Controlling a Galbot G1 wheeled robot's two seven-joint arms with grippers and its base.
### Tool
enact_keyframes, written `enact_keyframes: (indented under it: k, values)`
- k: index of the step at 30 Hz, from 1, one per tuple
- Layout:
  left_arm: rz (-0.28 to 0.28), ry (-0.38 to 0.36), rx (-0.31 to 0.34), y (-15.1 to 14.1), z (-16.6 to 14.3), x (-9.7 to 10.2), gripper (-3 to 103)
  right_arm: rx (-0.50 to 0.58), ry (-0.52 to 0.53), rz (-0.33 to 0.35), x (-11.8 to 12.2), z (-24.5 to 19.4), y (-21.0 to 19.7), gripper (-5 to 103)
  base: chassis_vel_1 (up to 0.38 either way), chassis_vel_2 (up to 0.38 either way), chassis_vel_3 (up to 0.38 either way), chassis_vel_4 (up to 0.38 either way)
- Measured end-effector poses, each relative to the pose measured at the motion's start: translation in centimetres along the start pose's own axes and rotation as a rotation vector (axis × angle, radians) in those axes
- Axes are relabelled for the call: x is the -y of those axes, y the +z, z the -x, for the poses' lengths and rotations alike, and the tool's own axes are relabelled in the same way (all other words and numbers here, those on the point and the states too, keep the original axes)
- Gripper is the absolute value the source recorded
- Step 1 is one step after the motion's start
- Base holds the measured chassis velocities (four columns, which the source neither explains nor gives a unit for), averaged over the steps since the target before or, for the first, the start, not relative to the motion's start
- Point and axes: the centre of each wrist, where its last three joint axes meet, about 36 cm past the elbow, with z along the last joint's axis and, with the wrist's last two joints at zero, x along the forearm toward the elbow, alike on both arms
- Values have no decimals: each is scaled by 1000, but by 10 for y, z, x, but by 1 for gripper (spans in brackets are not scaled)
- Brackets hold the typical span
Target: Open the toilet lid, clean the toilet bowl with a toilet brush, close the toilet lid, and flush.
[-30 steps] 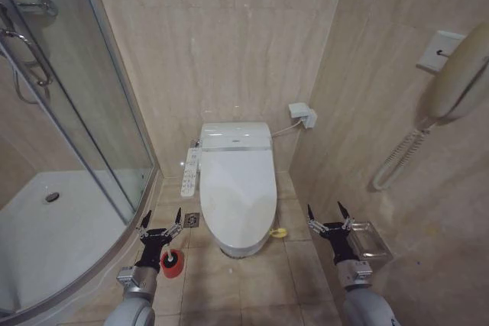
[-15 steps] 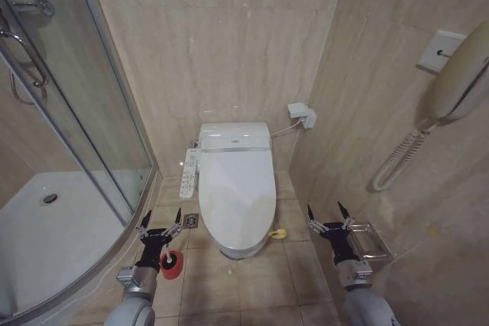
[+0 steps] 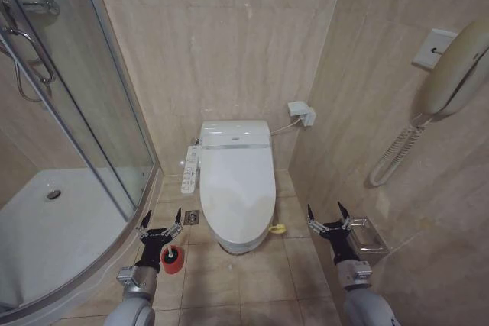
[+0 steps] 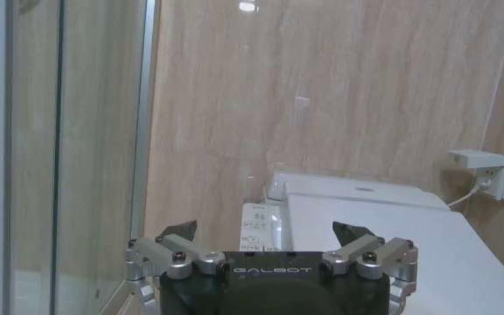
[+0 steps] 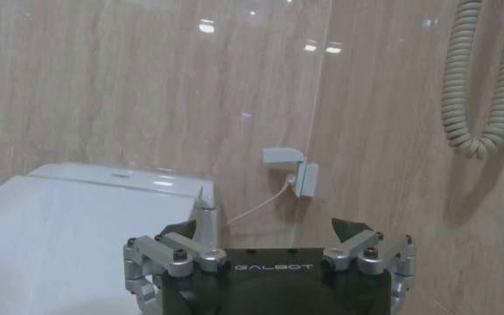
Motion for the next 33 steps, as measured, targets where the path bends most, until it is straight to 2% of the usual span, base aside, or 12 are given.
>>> enact_keyframes:
  k: [16, 33]
  values:
    - [0, 0, -1, 0, 0, 0, 100, -1, 0, 0, 0, 0, 0, 100, 91, -110, -106, 99]
    - [0, 0, 0, 0, 0, 0, 100, 0, 0, 0, 0, 0, 0, 100, -8, 15, 16, -6]
